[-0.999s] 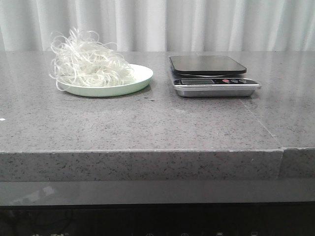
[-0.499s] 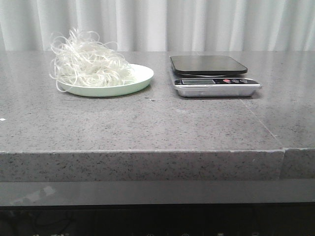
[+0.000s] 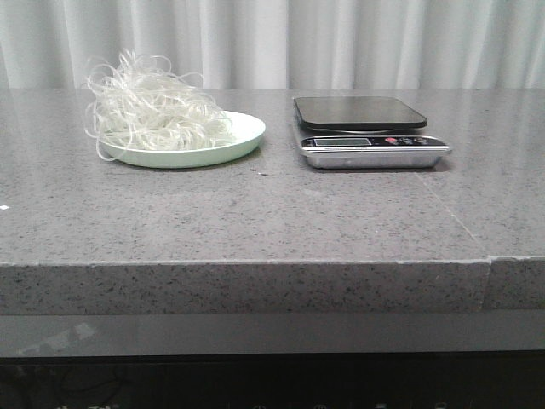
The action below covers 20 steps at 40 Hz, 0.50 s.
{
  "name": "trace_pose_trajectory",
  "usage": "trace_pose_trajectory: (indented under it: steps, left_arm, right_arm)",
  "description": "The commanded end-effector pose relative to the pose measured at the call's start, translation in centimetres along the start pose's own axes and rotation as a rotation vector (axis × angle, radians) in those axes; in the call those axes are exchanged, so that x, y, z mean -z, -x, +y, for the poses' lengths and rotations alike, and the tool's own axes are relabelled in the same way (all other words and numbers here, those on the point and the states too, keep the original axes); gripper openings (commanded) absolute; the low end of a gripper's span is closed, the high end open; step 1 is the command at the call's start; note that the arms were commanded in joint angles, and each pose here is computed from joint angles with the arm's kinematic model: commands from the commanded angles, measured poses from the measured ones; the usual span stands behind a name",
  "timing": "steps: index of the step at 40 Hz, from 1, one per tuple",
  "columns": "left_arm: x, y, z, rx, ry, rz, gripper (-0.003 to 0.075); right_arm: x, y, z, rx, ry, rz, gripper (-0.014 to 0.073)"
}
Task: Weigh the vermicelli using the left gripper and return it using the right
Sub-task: 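Open the right gripper and raise it away from the plate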
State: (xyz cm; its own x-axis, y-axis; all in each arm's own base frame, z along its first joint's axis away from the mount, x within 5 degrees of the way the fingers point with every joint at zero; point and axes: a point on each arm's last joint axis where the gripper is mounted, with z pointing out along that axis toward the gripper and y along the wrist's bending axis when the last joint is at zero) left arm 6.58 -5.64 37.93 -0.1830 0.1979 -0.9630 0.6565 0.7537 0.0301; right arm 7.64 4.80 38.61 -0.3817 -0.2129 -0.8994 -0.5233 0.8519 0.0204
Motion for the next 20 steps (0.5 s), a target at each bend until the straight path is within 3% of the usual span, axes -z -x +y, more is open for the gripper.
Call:
trace_pose_trajectory:
  steps: [1,13,17,20]
  left_arm:
    - [0.35,1.33,0.00,0.017,-0.002,-0.088,0.0154]
    - [0.35,1.33,0.00,0.017,-0.002,-0.088,0.0154]
    - [0.35,1.33,0.00,0.017,-0.002,-0.088,0.0154]
    - [0.35,1.33,0.00,0.017,-0.002,-0.088,0.0154]
  right_arm:
    - [0.92,0.23,-0.06,-0.001,-0.005,-0.090,0.0498]
    - [1.03,-0.57,-0.08,0.000,-0.007,-0.045,0.0495]
    - [1.03,-0.57,-0.08,0.000,-0.007,-0.044,0.0428]
    - [1.03,-0.57,-0.08,0.000,-0.007,-0.044,0.0311]
